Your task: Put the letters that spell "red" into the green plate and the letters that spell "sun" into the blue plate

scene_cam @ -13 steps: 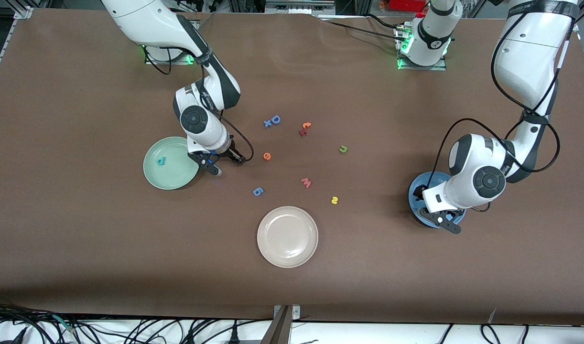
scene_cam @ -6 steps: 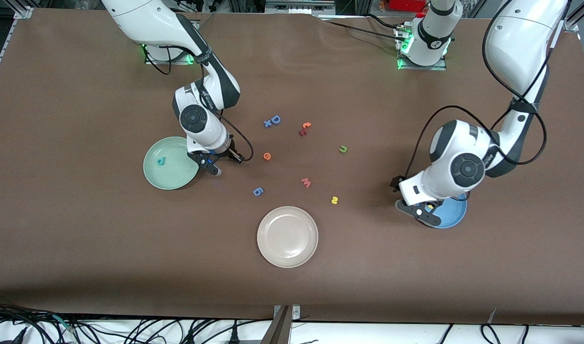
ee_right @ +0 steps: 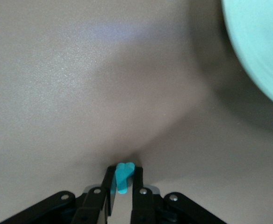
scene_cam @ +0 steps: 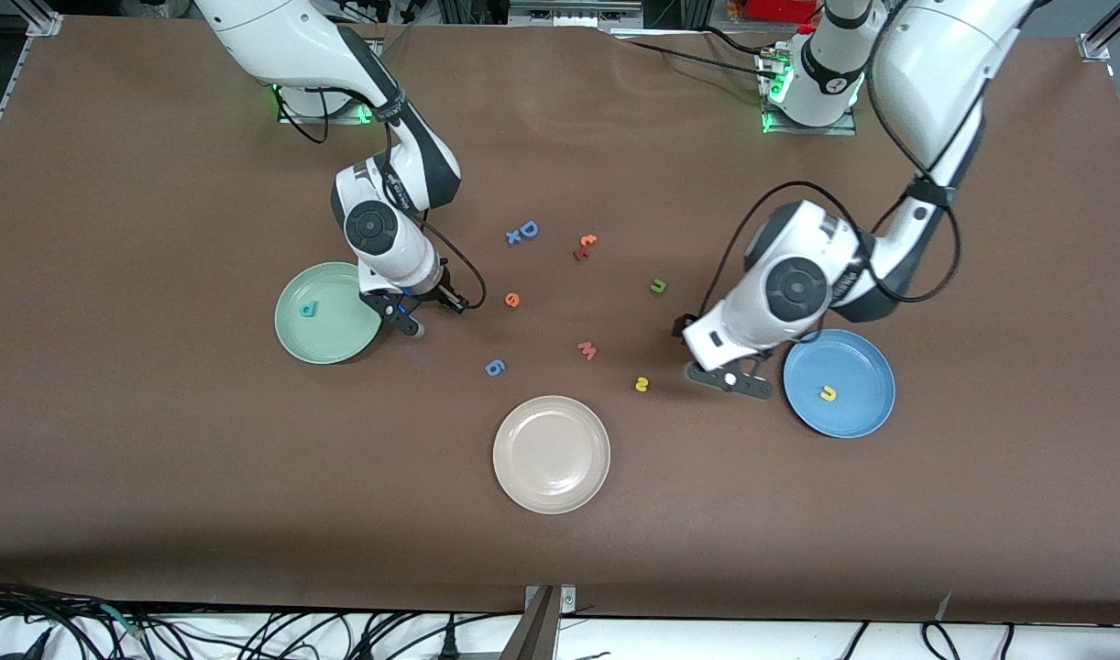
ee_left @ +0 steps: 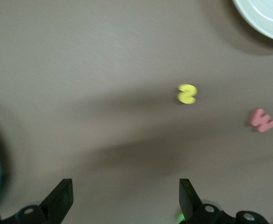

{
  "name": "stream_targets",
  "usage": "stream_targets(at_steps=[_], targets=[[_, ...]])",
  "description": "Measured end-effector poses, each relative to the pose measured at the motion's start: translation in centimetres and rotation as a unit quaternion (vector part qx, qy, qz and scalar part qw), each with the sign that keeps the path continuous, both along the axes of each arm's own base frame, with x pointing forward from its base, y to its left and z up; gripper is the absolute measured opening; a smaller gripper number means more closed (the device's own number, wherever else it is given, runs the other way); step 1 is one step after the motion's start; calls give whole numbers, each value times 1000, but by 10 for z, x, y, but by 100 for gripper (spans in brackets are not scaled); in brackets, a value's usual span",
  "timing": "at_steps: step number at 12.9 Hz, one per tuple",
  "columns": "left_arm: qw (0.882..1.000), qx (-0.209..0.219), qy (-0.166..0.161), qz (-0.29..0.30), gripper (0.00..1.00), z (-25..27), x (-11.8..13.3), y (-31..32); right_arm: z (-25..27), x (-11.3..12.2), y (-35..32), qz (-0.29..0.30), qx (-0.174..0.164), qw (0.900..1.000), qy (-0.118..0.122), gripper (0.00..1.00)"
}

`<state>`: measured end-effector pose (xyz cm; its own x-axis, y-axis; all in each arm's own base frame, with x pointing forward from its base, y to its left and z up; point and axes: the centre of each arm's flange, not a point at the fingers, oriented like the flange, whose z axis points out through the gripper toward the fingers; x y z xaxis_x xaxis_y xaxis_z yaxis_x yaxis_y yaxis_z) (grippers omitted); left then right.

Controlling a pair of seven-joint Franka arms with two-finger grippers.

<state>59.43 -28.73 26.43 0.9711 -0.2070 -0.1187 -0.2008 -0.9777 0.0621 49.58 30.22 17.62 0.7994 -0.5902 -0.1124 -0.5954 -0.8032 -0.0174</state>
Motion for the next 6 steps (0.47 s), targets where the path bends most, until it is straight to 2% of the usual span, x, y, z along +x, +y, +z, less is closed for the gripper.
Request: stream_targets(at_steps=[3,6], targets=[[1000,11,21,12,100,-23,-24,-30,10,0,0,2,-5,1000,13,18],[999,23,44,15,100,-52,-49,-36,50,13,-13,0,-17,999,35,18]])
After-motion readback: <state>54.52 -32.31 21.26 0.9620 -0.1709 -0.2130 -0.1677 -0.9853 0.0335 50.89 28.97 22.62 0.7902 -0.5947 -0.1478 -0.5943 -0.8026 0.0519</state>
